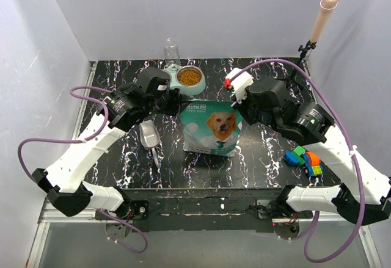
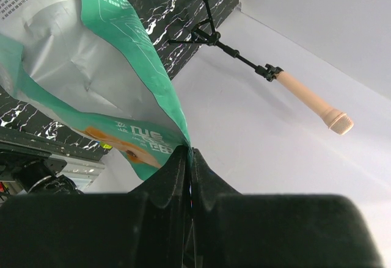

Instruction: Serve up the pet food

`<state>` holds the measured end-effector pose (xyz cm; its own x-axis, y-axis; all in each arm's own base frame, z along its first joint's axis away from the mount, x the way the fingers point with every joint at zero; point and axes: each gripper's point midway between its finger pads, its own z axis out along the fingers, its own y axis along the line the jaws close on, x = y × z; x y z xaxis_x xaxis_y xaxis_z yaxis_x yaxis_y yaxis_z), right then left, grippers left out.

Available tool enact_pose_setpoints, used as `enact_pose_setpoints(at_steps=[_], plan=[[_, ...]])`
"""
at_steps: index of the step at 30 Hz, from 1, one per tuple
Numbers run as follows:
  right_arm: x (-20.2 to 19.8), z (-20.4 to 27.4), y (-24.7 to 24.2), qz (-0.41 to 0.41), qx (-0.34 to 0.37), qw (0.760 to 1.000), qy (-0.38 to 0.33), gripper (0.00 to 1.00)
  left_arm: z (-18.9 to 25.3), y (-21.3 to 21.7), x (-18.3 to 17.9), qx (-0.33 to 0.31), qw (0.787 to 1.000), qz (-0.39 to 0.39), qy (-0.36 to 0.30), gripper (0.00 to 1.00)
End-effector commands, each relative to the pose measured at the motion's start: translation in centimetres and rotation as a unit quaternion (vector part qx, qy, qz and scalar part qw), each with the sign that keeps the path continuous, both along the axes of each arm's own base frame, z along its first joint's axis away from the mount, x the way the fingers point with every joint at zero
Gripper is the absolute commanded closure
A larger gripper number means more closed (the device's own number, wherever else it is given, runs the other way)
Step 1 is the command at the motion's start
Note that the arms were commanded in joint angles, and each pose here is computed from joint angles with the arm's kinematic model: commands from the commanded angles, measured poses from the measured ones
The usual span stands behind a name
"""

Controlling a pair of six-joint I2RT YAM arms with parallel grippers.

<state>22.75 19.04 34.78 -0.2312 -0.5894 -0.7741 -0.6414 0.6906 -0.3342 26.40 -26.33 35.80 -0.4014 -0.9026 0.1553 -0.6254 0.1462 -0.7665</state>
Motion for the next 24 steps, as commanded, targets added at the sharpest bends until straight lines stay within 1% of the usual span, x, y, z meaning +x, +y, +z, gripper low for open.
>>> enact_pose_setpoints(at_steps=[1,4,5,6,7,8,10,11,12,13,14,15,16,17,18,19,22,24], plan=[[-0.7,1.6,-7.7,-0.091,-0.043,0.994,-0.04,0.99,4.0,4.9,0.5,-0.001,0.995,0.08,-0.065,1.0],[-0.7,1.5,-8.2,-0.1,-0.054,0.993,-0.039,0.99,4.0,5.0,0.5,-0.001,0.995,0.08,-0.065,1.0],[-0.6,1.7,-8.4,-0.109,-0.049,0.992,-0.045,0.83,4.0,5.0,0.6,-0.002,0.995,0.08,-0.066,1.0],[-0.6,1.6,-8.3,-0.103,-0.048,0.992,-0.046,0.85,4.0,4.9,0.6,-0.002,0.995,0.08,-0.065,1.0],[-1.1,1.3,-7.9,-0.085,-0.045,0.995,-0.035,0.98,4.1,4.9,0.6,-0.003,0.995,0.079,-0.066,1.0],[-1.3,1.2,-7.8,-0.078,-0.047,0.995,-0.029,0.99,4.1,4.8,0.6,-0.003,0.995,0.079,-0.067,1.0],[-1.0,1.3,-8.3,-0.097,-0.051,0.993,-0.032,0.99,4.0,4.9,0.7,-0.002,0.995,0.08,-0.066,1.0],[-0.8,1.4,-8.6,-0.108,-0.051,0.992,-0.039,0.87,4.0,4.9,0.7,-0.001,0.995,0.081,-0.066,1.0],[-0.7,1.6,-8.7,-0.114,-0.046,0.991,-0.047,0.71,4.0,4.9,0.6,-0.001,0.995,0.08,-0.066,1.0],[-0.9,1.5,-8.5,-0.101,-0.048,0.993,-0.043,0.88,3.9,4.9,0.6,0.0,0.995,0.08,-0.066,1.0],[-1.1,1.5,-8.4,-0.092,-0.049,0.994,-0.04,0.98,3.9,4.9,0.6,-0.002,0.995,0.08,-0.065,1.0],[-1.0,1.6,-8.5,-0.1,-0.05,0.993,-0.04,0.96,4.1,4.8,0.6,-0.004,0.995,0.079,-0.067,1.0],[-0.9,1.8,-8.7,-0.109,-0.045,0.992,-0.041,0.8,3.9,4.9,0.6,-0.004,0.995,0.079,-0.067,1.0],[-0.9,2.0,-8.5,-0.11,-0.038,0.992,-0.044,0.3,4.1,4.7,0.6,-0.007,0.994,0.076,-0.074,1.0],[-1.0,2.2,-8.4,-0.106,-0.031,0.993,-0.045,0.23,4.2,4.6,0.7,-0.01,0.994,0.073,-0.079,1.0],[-1.2,2.2,-8.0,-0.091,-0.027,0.995,-0.041,0.19,4.2,4.6,0.8,-0.013,0.994,0.074,-0.083,0.98],[-1.7,1.7,-6.7,-0.053,-0.017,0.998,-0.025,0.16,4.2,4.4,0.8,-0.015,0.994,0.071,-0.083,0.84],[-1.9,1.6,-5.9,-0.032,-0.007,0.999,-0.023,0.14,4.1,4.4,0.8,-0.013,0.994,0.07,-0.081,0.8]])
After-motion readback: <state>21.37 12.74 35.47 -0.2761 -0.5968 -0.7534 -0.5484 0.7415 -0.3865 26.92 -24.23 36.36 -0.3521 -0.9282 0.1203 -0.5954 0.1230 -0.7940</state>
